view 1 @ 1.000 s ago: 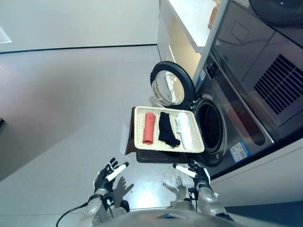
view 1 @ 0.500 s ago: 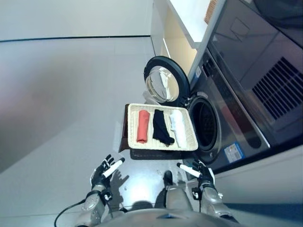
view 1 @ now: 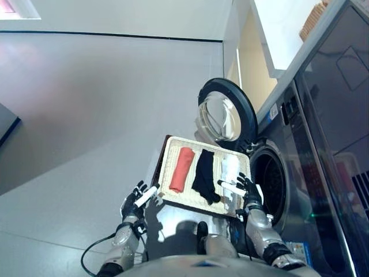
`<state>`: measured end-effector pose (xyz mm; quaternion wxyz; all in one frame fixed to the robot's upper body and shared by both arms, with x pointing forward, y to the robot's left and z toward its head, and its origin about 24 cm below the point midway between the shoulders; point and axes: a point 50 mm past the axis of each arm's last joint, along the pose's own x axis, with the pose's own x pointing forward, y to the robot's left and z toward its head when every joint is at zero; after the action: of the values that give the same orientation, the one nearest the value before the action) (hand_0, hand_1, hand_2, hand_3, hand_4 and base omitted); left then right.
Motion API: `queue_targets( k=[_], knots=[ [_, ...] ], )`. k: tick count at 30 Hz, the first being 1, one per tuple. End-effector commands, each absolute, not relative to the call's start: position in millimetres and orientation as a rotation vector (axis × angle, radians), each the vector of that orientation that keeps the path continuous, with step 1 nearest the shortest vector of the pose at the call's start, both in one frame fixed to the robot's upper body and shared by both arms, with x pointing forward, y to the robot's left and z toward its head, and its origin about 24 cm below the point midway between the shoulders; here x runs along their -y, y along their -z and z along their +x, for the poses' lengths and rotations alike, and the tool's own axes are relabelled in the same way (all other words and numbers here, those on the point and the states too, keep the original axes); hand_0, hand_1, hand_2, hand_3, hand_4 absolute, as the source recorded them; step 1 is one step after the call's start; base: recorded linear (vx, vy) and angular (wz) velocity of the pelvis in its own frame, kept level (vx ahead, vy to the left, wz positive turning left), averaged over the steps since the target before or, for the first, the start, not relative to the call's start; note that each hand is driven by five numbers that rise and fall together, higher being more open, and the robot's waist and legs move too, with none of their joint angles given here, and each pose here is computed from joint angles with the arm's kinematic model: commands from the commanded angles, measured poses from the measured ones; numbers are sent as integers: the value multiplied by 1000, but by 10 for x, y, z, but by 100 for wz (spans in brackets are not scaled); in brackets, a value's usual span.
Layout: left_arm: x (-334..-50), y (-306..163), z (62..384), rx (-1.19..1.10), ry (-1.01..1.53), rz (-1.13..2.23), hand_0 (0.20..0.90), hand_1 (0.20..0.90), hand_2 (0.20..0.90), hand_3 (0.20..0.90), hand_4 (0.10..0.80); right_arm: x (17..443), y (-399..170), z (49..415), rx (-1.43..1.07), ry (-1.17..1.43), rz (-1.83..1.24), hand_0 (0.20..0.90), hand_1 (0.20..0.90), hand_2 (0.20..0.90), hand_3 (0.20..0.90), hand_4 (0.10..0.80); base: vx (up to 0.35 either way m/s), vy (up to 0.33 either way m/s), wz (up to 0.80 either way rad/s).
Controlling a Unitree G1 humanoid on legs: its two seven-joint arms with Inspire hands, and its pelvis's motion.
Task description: Pick up the clothes and place them into the washing machine
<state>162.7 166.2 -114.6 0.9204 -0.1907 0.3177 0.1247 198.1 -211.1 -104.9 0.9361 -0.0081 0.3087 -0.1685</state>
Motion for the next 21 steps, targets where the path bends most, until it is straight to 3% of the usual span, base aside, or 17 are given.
queue_targets(
  k=[1,5,11,21],
  knots=[
    [-1629,893,1895,-484,-201,-398,900,900,900,900,800,2124,932,2088,-533,381,11,900,900,900,900,800,174,-210,11],
    [-1583,862,1941,-475,-173,-395,900,900,900,900,800,2171,934,2078,-534,412,16,900,900,900,900,800,157,-164,6],
    [-1627,864,1959,-472,-217,-398,900,900,900,900,800,2166,862,2191,-499,416,6,900,900,900,900,800,156,11,-2],
    [-1715,966,1818,-507,-280,-412,900,900,900,900,800,2147,994,2044,-574,402,-24,900,900,900,900,800,278,145,-76]
  ],
)
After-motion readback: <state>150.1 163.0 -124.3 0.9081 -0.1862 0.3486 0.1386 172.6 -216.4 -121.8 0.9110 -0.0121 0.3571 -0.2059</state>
